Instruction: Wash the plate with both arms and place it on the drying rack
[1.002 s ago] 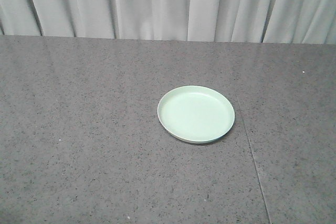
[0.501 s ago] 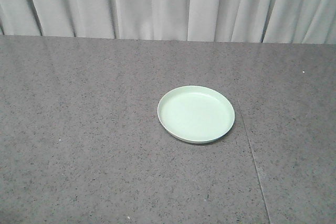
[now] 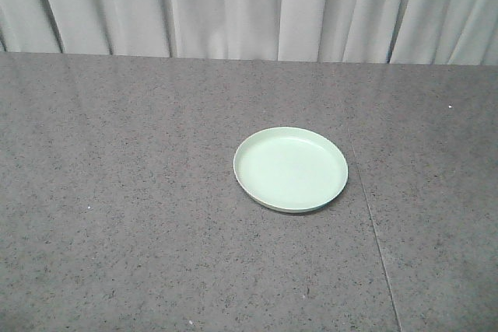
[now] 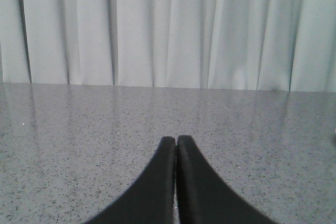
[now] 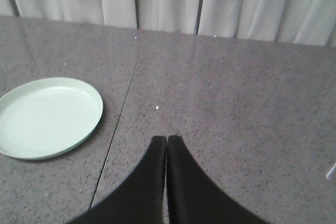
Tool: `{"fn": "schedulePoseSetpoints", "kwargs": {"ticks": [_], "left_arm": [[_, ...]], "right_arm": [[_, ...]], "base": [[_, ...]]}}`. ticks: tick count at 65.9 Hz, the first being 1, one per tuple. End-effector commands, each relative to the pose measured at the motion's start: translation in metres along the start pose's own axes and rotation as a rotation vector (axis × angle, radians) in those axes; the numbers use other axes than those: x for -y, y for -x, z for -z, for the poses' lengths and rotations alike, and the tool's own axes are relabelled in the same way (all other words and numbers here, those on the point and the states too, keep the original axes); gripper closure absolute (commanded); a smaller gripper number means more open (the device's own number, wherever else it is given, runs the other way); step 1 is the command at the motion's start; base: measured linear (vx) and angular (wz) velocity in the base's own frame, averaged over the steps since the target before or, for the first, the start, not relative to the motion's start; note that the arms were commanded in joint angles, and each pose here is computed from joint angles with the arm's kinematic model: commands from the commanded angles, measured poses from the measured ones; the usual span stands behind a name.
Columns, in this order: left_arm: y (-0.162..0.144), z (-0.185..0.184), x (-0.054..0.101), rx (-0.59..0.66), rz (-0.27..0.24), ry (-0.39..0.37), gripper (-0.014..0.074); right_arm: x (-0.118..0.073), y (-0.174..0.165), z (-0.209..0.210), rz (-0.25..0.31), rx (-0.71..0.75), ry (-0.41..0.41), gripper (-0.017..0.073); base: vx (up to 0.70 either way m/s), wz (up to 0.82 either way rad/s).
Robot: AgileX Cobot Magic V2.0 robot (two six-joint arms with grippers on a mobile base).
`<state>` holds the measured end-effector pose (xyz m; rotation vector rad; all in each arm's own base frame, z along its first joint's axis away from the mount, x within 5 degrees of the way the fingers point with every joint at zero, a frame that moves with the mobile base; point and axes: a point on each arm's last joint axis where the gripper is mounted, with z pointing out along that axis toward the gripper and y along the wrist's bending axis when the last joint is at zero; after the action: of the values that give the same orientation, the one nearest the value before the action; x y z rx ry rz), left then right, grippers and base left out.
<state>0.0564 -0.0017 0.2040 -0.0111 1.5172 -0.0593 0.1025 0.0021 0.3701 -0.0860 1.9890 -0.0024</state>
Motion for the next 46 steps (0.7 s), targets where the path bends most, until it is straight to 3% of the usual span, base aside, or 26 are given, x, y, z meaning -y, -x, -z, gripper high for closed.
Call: {"fn": "schedulePoseSetpoints", "kwargs": {"ticks": [1, 16, 24, 38, 46], "left_arm": [[0.017, 0.002, 0.001, 0.116, 0.009, -0.01, 0.0601], [0.017, 0.002, 0.001, 0.116, 0.009, -0.01, 0.0601], [0.017, 0.002, 0.001, 0.116, 0.009, -0.01, 0.0601], [0.017, 0.002, 0.001, 0.116, 0.009, -0.01, 0.0601], [0.017, 0.002, 0.001, 0.116, 0.009, -0.01, 0.0601]], "right_arm": [[0.0, 0.025, -0.013, 0.022, -0.029, 0.042, 0.0507], [-0.007, 0.039, -0.055, 0.007, -0.167, 0.206, 0.0227], [-0.009, 0.039, -0.078, 0.003, -0.242, 0.258, 0.0124], [-0.028, 0.039, -0.11, 0.125, -0.359, 0.294, 0.015], [-0.037, 0.038, -0.13, 0.155, -0.425, 0.285, 0.0167]], "base": [[0.0, 0.0], [0.0, 0.0], [0.0, 0.0], [0.0, 0.0], [0.0, 0.0]]}}
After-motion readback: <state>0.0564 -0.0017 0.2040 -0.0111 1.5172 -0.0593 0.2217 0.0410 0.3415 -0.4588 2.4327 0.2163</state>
